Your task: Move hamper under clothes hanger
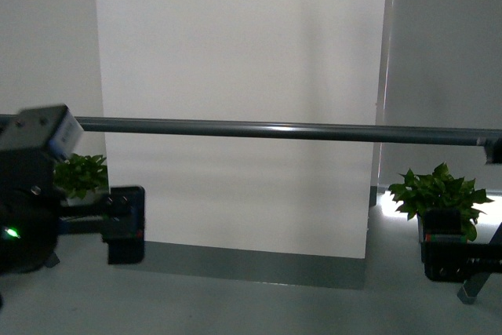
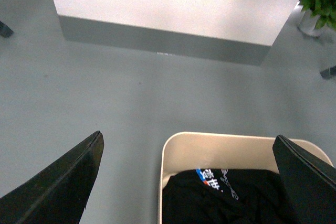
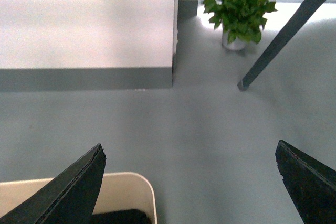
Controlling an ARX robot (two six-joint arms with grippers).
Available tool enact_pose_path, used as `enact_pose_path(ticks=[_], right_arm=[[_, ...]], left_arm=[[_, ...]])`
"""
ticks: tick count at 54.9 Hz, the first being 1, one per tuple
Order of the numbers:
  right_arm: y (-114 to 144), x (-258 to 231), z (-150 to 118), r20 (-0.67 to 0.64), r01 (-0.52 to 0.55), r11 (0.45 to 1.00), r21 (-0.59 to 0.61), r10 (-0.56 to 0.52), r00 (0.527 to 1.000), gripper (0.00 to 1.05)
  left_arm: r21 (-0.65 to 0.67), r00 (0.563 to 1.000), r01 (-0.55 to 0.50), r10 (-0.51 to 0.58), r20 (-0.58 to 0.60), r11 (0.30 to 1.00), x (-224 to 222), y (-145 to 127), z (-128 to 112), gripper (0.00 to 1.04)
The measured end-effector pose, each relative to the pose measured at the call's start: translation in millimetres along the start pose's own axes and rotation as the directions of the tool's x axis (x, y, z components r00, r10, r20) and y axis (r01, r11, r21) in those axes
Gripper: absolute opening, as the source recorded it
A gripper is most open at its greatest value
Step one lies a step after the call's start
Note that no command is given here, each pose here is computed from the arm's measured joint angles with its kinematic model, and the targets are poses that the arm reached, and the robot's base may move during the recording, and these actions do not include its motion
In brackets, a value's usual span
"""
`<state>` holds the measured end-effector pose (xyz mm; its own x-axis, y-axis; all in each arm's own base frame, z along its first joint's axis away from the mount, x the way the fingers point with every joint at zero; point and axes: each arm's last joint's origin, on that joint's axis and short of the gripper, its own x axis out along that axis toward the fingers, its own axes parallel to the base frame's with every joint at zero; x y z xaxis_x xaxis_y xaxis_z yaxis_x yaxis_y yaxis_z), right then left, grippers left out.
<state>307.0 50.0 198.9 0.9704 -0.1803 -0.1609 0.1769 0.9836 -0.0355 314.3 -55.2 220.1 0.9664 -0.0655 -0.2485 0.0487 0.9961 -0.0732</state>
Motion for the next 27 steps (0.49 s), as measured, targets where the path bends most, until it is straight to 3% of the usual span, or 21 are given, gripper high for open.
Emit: enact_pose_path(ticks=[17,27], right_arm=[[6,-72,61,0.241,0.02,1.0,-0.003,-0.019,0.97,0.97],[10,-132,73,0.407,0.057,0.998,-0.001,-0.052,0.912,0.97]], left_arm=[[0.0,0.975,-0.002,0.003,0.222,1.0,-92,2,50,0.98],[0.008,0.939,0.038,-0.039,0.341,0.999,-159,-11,50,0.98]])
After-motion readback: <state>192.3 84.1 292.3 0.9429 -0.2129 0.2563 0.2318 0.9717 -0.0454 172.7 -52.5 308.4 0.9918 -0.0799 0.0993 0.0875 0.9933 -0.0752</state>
